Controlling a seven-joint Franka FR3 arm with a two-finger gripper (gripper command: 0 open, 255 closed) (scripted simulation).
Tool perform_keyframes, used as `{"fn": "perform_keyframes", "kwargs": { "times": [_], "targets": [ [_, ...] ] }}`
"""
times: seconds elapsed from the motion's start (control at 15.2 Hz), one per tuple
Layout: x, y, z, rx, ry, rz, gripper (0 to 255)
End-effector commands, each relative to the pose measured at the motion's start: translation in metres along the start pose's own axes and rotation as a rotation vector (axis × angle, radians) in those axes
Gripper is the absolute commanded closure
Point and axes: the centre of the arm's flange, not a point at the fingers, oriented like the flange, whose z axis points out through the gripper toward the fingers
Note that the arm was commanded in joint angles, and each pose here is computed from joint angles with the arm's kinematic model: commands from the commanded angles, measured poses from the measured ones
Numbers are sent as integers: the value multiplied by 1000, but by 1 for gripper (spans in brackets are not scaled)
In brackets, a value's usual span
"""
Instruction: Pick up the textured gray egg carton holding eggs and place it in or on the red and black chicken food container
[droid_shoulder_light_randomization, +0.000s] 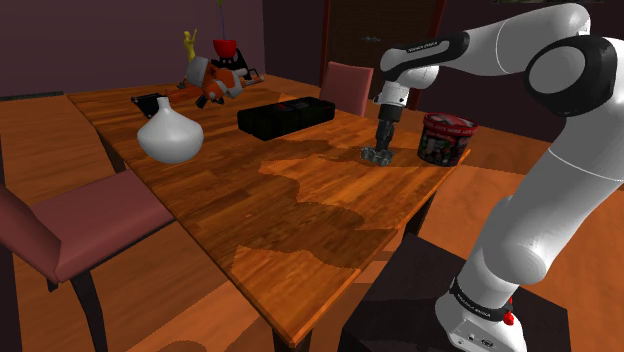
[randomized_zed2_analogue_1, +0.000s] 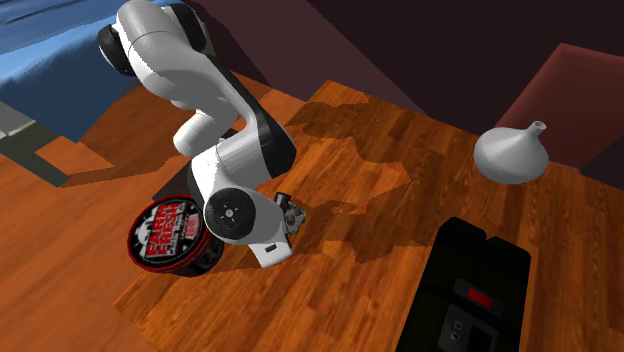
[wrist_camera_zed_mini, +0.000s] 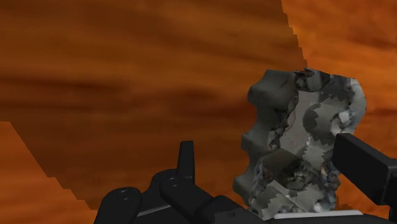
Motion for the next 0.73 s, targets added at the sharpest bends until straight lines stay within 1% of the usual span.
{"fn": "perform_keyframes", "kwargs": {
  "times": [0.0,0.59,0.66],
  "targets": [
    [0,0,0,0,0,0,255],
    [0,0,0,0,0,0,255],
    [0,-2,-5,0,0,0,255]
  ]
}}
